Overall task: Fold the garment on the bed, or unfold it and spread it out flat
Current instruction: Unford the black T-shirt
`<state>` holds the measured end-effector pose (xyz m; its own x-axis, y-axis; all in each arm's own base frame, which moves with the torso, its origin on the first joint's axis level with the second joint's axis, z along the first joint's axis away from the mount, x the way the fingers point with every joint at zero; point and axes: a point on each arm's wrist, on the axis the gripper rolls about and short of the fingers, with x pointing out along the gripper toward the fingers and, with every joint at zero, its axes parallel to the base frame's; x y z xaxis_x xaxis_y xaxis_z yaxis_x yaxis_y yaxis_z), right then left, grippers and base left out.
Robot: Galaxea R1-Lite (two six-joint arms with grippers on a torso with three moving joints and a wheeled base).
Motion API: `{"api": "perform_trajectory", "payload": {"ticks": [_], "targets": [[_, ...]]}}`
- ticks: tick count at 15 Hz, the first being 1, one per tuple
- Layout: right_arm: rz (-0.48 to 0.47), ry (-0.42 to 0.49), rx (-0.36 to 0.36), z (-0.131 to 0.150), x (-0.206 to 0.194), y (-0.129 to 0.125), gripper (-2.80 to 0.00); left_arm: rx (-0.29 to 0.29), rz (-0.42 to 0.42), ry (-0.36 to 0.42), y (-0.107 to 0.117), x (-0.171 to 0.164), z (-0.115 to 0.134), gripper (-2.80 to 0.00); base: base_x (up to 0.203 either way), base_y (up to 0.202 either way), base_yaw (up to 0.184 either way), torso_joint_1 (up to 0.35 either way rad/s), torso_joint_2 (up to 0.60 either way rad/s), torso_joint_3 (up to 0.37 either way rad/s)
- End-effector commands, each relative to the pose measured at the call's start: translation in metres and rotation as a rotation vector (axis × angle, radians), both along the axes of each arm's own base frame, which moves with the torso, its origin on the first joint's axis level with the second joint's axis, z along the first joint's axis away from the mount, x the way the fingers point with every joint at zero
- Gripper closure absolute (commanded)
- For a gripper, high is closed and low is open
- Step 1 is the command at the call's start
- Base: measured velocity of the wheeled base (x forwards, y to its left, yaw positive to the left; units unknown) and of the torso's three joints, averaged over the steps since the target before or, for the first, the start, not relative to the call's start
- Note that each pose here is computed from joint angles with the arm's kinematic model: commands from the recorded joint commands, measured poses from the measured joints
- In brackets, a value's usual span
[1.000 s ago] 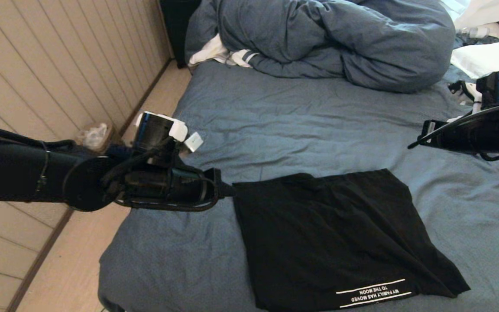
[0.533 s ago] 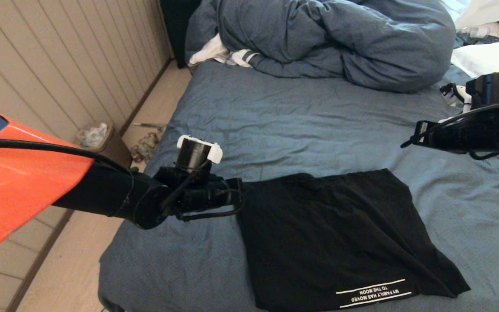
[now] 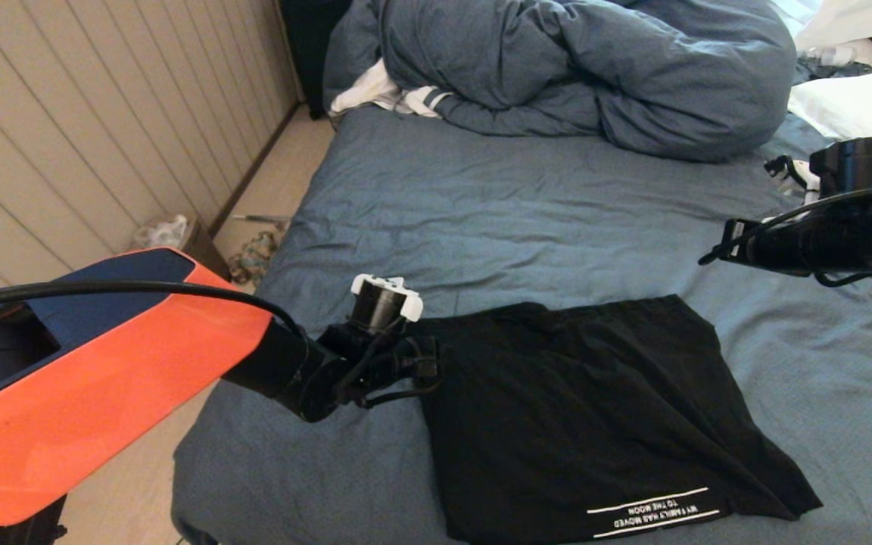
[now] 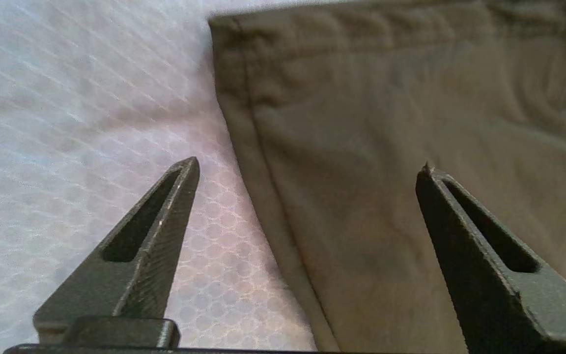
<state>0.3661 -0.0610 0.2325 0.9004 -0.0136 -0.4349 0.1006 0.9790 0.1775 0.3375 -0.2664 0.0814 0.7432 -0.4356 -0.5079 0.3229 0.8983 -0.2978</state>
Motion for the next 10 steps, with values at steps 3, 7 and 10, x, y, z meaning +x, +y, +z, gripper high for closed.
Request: {"api": "perform_trajectory", "payload": {"ticks": [3,7,10], "targets": [[-0.019,0.013,0.006,-0.005,0.002,-0.008,0.00,0.014,-0.009,0.016,-0.010,0.003,-0.017,-2.80,0.000,0.000,0.000,0.000,0.00,0.000],[-0.021,0.017,0.013,-0.007,0.001,-0.014,0.00,0.023,-0.036,0.029,-0.022,-0.001,-0.027,0.00,0.000,0.000,0.000,0.000,0.00,0.000],[-0.029,0.016,0.013,-0.007,0.000,-0.016,0.00,0.009,-0.032,0.022,-0.023,-0.002,-0.022,0.00,0.000,0.000,0.000,0.000,0.00,0.000]]}}
